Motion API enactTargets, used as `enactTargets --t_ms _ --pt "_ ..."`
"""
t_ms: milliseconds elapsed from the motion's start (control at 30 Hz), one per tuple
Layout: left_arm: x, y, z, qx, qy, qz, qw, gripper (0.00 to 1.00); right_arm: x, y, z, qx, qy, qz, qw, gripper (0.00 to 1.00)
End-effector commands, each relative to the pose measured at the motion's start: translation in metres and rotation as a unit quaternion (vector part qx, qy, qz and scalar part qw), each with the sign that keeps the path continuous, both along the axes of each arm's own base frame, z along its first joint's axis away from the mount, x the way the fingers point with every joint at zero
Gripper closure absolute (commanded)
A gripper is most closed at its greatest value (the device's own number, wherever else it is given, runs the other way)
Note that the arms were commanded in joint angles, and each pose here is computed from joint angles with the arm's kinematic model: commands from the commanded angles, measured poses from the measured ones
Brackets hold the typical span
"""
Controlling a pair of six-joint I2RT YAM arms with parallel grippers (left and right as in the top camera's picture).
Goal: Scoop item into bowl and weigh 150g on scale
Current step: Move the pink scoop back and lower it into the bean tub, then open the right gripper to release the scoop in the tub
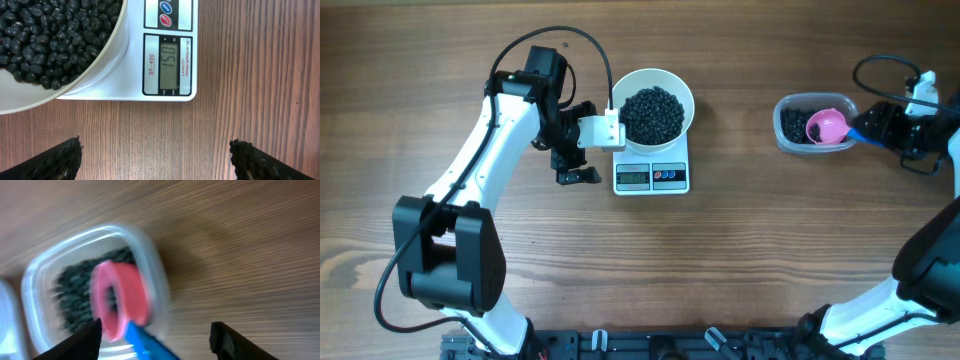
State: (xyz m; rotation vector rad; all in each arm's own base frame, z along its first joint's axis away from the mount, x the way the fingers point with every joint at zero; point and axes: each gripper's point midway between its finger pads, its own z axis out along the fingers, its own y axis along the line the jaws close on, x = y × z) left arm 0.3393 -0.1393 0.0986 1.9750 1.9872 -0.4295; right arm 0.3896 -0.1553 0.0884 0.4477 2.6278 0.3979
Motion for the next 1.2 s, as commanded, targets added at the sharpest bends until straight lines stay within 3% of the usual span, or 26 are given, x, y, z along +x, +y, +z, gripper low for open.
enactTargets --t_ms 0,167,267,333,500,633,767,1167 --pt "-0.001 -0.005 0.002 -0.013 0.005 0.0 1.0 0.0 -0.001 -0.042 -0.009 -0.107 0.026 -0.044 0.993 0.24" --pt "-0.001 -0.005 0.002 -0.013 0.005 0.0 1.0 0.0 0.052 -0.067 0.027 -0.163 -0.105 -0.05 0.98 0.16" --pt "-0.001 -0.005 0.002 -0.013 0.005 0.0 1.0 0.0 0.091 -0.028 0.072 -0.086 -0.254 0.037 0.963 0.15" --pt "-0.001 -0.005 0.002 -0.013 0.005 0.0 1.0 0.0 0.099 0.005 0.089 -0.033 -0.302 0.094 0.948 0.15" --pt "-0.001 -0.005 0.002 -0.013 0.005 0.0 1.0 0.0 0.086 0.093 0.066 0.067 -0.236 0.17 0.954 0.15" --pt "-0.001 -0.005 0.002 -0.013 0.005 0.0 1.0 0.0 0.071 0.145 0.043 0.071 -0.167 0.215 0.96 0.1" --pt "-0.001 -0.005 0.002 -0.013 0.005 0.0 1.0 0.0 0.069 0.154 0.023 0.007 -0.116 0.213 0.97 0.0" --pt "-0.001 -0.005 0.002 -0.013 0.005 0.0 1.0 0.0 0.07 0.154 0.021 -0.004 -0.112 0.213 0.971 0.0"
